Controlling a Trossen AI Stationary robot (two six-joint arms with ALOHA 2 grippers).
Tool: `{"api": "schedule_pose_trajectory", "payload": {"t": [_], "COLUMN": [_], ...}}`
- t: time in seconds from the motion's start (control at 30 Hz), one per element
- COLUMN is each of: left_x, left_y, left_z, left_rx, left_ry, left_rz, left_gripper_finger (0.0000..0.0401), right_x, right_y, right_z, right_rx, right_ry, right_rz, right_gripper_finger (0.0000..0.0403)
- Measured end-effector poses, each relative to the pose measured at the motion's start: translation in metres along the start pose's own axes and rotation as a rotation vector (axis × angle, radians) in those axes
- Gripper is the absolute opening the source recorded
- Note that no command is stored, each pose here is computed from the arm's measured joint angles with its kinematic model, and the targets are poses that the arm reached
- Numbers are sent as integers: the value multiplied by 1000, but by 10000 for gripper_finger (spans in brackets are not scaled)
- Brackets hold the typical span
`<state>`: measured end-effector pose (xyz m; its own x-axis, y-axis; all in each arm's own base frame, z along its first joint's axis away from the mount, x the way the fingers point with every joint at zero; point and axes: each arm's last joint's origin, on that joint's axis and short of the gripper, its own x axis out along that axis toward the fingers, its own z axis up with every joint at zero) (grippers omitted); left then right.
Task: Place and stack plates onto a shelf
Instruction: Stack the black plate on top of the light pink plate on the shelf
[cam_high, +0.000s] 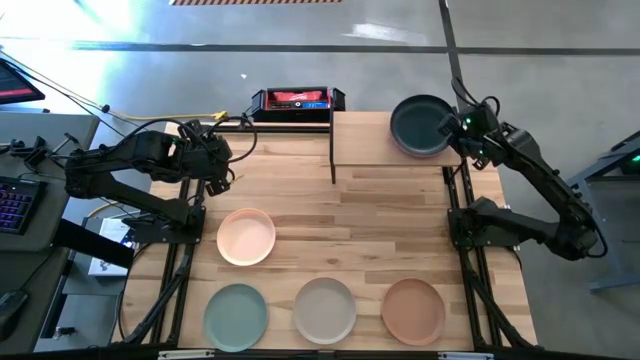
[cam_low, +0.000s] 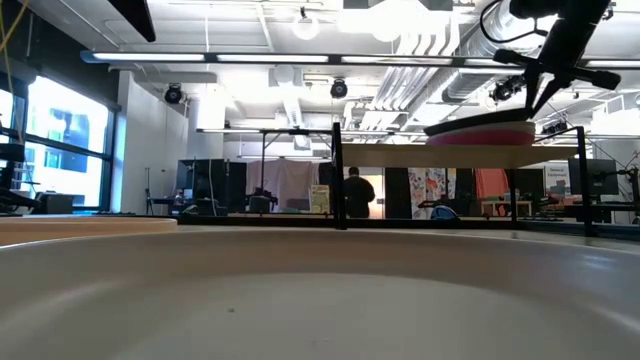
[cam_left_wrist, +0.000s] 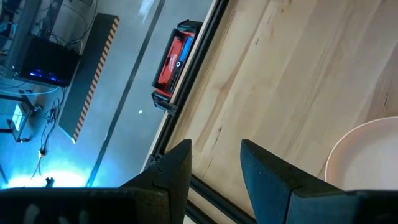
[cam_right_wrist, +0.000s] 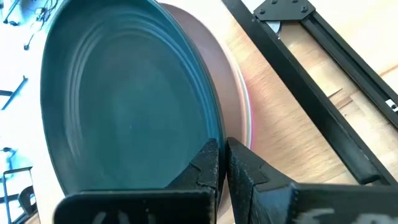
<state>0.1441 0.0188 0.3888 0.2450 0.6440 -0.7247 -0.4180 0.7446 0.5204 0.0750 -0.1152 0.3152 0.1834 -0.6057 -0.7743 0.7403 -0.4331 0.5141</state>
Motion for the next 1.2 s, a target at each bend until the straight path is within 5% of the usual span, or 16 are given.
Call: {"api": "schedule_pose_trajectory", "payload": {"t": [1.2], "left_x": [0], "left_y": [0], "left_z": [2], "left_rx": [-14], "left_ry": [-14], "left_rz": [-4], "left_gripper_finger": [127], "right_x": [0], "right_y": [1], "right_z": [0], "right_rx": [-55], "right_ry": [12], "right_rz": [14], "right_gripper_finger": [1]}}
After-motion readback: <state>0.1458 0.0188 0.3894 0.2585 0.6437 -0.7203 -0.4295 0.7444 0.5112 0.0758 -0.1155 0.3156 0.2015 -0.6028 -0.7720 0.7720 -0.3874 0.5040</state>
